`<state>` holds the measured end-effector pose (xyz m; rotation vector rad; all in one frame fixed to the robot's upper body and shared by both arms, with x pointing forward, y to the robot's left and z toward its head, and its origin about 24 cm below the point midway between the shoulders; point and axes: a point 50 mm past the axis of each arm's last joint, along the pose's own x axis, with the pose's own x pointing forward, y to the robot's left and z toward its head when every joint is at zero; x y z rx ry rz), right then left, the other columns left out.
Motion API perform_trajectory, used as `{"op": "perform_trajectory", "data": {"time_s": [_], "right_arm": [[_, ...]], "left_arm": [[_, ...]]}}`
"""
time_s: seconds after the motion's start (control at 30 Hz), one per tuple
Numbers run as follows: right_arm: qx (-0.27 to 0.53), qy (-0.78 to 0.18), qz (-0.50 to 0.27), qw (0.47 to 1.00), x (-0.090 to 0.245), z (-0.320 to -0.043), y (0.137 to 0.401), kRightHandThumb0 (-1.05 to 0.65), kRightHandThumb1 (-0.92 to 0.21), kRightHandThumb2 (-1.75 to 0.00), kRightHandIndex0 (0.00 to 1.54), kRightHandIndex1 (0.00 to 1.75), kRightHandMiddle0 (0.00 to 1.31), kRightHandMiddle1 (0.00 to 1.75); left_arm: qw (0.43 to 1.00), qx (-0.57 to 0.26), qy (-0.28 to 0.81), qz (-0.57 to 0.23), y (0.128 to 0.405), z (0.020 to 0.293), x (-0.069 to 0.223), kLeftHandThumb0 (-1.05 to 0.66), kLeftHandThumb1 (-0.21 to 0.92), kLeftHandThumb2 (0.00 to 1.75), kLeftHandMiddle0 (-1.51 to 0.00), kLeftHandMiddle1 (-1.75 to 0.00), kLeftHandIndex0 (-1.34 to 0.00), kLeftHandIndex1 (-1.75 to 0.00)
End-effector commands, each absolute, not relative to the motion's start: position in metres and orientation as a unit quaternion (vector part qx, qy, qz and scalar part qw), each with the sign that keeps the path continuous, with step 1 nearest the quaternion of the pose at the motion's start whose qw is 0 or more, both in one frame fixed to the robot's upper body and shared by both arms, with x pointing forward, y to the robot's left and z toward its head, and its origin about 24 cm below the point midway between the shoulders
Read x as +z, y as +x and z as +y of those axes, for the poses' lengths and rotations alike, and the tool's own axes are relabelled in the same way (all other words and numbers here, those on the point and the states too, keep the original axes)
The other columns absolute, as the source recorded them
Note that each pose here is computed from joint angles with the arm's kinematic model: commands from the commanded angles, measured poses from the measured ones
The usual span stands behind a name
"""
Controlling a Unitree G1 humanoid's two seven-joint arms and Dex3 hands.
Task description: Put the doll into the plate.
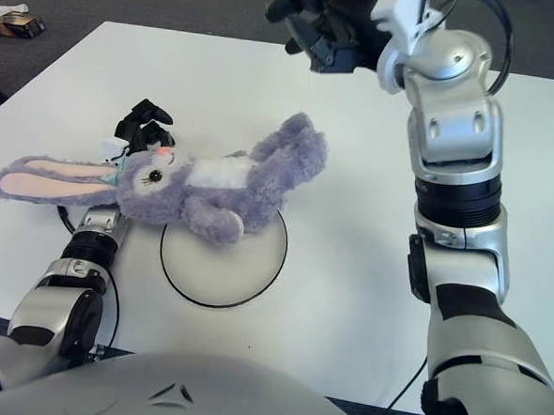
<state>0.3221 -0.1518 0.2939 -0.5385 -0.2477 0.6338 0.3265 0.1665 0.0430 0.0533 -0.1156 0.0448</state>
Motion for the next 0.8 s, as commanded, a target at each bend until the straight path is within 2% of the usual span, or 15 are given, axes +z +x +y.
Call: {"op": "perform_trajectory", "data": {"time_s": [0.0, 0.07, 0.27, 0.4, 0.5, 0.63, 0.77], "right_arm": [[0.299, -0.228, -0.103, 0.921, 0.295, -0.169, 0.331, -0.71, -0.92, -0.77, 0.01, 0.92, 0.00, 1.13], [0.306, -0.225, -0.097, 0.920, 0.296, -0.168, 0.331, -0.70, -0.92, -0.75, 0.00, 0.91, 0.00, 1.15], [0.300, -0.238, -0.079, 0.920, 0.298, -0.173, 0.329, -0.72, -0.92, -0.75, 0.02, 0.92, 0.00, 0.99], [0.279, -0.238, -0.064, 0.928, 0.291, -0.179, 0.325, -0.72, -0.92, -0.77, 0.06, 0.96, 0.00, 0.98], [0.253, -0.233, -0.050, 0.938, 0.282, -0.188, 0.326, -0.71, -0.92, -0.75, 0.10, 1.00, 0.00, 1.04], [0.225, -0.219, -0.043, 0.948, 0.270, -0.200, 0.328, -0.69, -0.91, -0.71, 0.14, 1.06, 0.00, 1.25], [0.209, -0.217, -0.045, 0.952, 0.260, -0.209, 0.328, -0.69, -0.90, -0.70, 0.15, 1.08, 0.00, 1.36]], "left_arm": [[0.999, 0.026, 0.027, 0.011, 0.305, 0.167, 0.005, -0.01, 0.22, 1.44, -0.57, -1.75, -0.56, -1.75], [0.999, 0.026, 0.027, 0.012, 0.305, 0.167, 0.005, -0.01, 0.22, 1.44, -0.57, -1.75, -0.56, -1.75], [0.999, 0.029, 0.024, 0.012, 0.305, 0.168, 0.005, -0.01, 0.22, 1.43, -0.57, -1.75, -0.56, -1.75], [0.999, 0.032, 0.022, 0.010, 0.304, 0.168, 0.005, -0.01, 0.22, 1.43, -0.57, -1.75, -0.56, -1.75], [0.999, 0.035, 0.025, 0.009, 0.304, 0.169, 0.005, -0.01, 0.22, 1.43, -0.57, -1.75, -0.56, -1.75], [0.999, 0.036, 0.027, 0.010, 0.304, 0.169, 0.005, -0.01, 0.22, 1.44, -0.57, -1.75, -0.56, -1.75], [0.999, 0.035, 0.029, 0.009, 0.303, 0.170, 0.006, -0.01, 0.22, 1.44, -0.57, -1.75, -0.56, -1.75]]}}
